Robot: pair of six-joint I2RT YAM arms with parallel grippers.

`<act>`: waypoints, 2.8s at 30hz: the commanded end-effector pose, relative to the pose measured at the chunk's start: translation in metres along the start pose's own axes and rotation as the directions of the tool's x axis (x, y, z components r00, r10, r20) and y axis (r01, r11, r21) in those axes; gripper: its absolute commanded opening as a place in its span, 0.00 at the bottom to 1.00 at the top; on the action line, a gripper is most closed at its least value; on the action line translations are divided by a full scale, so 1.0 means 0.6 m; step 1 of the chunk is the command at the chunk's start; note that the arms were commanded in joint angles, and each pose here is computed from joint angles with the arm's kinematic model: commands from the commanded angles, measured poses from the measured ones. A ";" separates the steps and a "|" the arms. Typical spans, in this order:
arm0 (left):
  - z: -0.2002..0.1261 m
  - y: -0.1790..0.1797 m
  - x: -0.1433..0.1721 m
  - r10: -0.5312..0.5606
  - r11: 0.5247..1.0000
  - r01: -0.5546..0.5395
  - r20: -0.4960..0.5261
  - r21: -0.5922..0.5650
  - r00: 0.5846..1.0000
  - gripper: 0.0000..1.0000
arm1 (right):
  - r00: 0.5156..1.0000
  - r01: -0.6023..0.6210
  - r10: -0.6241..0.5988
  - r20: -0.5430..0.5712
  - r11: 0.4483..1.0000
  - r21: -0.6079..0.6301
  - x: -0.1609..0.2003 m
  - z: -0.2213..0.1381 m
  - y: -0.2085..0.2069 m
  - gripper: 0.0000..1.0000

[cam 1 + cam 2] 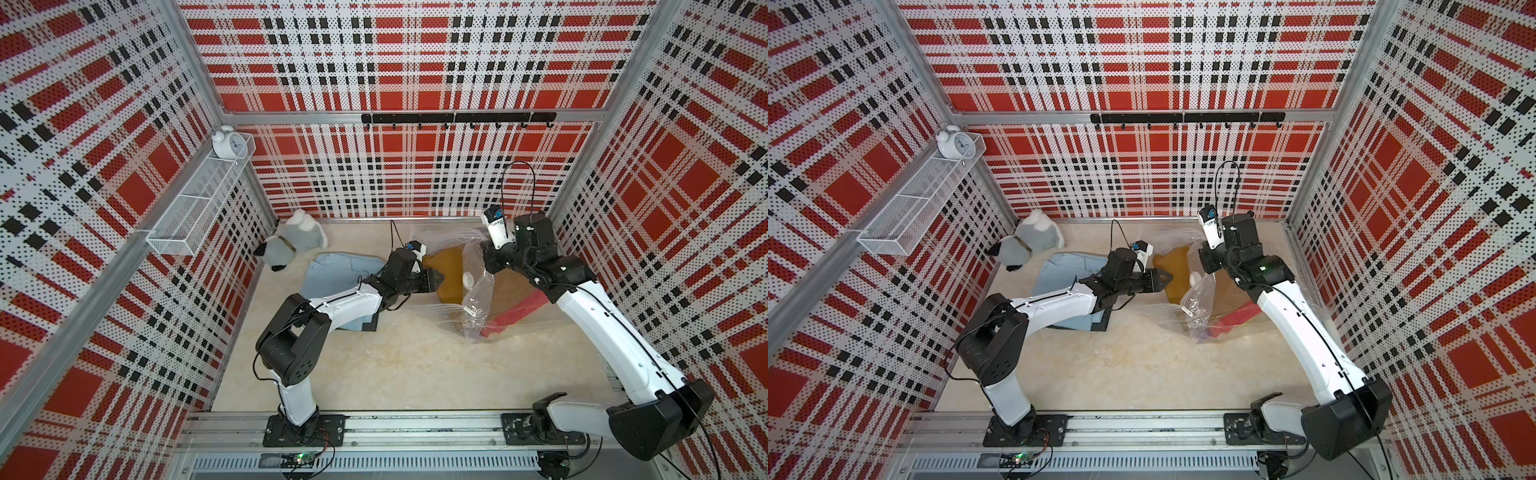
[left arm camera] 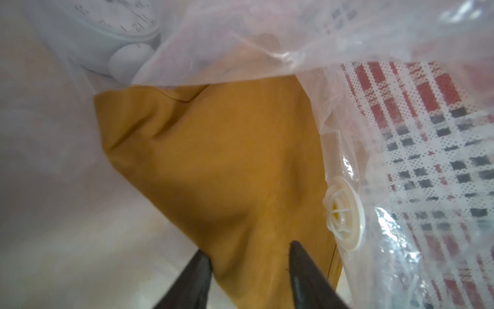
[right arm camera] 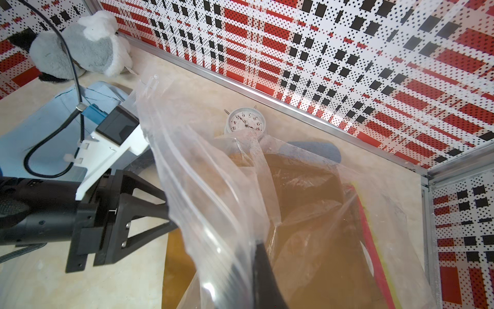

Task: Take the trousers out of the vacuum bag
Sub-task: Take out the trousers from the vacuum bag.

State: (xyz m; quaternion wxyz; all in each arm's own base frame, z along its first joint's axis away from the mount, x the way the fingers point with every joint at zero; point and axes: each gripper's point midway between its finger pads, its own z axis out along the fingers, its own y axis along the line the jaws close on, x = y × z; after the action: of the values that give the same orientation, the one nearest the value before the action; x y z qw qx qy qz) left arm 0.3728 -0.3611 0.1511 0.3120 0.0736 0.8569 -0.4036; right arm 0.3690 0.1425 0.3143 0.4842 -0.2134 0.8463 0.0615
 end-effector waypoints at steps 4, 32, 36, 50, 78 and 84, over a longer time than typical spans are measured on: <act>0.000 0.002 0.011 -0.011 1.000 0.011 0.033 -0.010 0.999 0.72 | 0.999 0.007 -0.007 0.039 1.000 0.001 -0.011 -0.004 0.003 0.00; 0.066 -0.086 0.080 -0.033 0.980 0.042 -0.049 0.196 0.998 0.27 | 0.999 0.001 -0.001 0.045 1.000 0.003 -0.004 -0.010 0.003 0.00; 0.057 -0.094 0.070 -0.029 0.978 0.035 -0.034 0.207 0.999 0.17 | 0.999 0.001 -0.001 0.045 1.000 0.005 -0.003 -0.010 0.002 0.00; -0.009 -0.133 -0.008 0.069 0.977 -0.077 0.050 0.197 0.996 0.00 | 0.999 -0.004 0.002 0.048 0.999 0.040 -0.001 -0.009 -0.008 0.00; -0.327 -0.231 -0.192 0.215 0.942 -0.283 0.327 0.178 0.920 0.00 | 0.985 -0.172 0.172 0.014 0.976 0.134 0.044 0.036 -0.080 0.00; -0.425 -0.221 -0.249 0.187 0.947 -0.279 0.432 0.160 0.882 0.00 | 0.974 -0.222 0.226 0.002 0.956 0.191 0.062 0.043 -0.110 0.00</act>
State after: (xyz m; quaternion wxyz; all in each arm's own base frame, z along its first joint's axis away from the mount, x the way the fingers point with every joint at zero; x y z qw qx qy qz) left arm 0.3254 -0.2687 0.3471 0.4072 0.1132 0.7960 -0.4333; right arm 0.3932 0.0953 0.2774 0.4774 -0.1047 0.8711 0.0483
